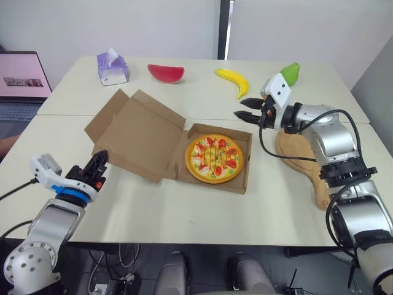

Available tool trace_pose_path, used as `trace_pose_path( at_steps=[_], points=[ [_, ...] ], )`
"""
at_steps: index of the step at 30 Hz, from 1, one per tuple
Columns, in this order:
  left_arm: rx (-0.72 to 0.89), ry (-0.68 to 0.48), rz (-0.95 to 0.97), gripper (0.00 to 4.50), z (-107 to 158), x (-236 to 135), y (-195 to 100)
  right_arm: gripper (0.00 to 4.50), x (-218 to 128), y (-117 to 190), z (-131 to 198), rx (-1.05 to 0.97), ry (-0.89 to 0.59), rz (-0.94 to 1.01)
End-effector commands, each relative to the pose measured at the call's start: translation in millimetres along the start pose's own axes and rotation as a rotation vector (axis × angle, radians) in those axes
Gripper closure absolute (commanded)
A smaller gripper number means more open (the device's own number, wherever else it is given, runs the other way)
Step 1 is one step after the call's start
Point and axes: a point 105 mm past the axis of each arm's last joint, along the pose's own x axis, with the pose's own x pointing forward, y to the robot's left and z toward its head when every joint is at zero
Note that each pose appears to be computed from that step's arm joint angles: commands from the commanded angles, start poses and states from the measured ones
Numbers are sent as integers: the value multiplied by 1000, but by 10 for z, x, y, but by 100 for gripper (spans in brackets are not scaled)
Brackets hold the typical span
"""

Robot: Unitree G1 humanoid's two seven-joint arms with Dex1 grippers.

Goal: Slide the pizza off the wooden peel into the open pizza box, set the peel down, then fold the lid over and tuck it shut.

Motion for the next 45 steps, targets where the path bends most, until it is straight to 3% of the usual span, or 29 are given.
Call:
trace_pose_path(
  at_steps=[1, 3, 7, 14, 26, 38, 45],
  points=[
    [38, 19, -37, 450, -12, 33, -69, 390, 34, -176, -202, -154, 88, -90],
    [41, 20, -48, 450, -11, 53, -93, 448, 54, -212, -332, -171, 137, -116],
    [79, 32, -101, 450, 18, 117, -216, 448, 67, -109, -568, -186, 211, -51],
    [196, 69, -201, 450, 118, 285, -439, 448, 26, 288, -679, -83, 155, 214],
    [453, 146, -402, 450, 156, 994, -849, 448, -272, 785, -567, -10, 55, 397],
    [607, 155, -571, 450, 94, 1535, -1215, 448, -391, 1388, -317, 96, 13, 458],
    [630, 152, -627, 450, 75, 1669, -1330, 448, -366, 1321, -238, 128, -10, 382]
  ],
)
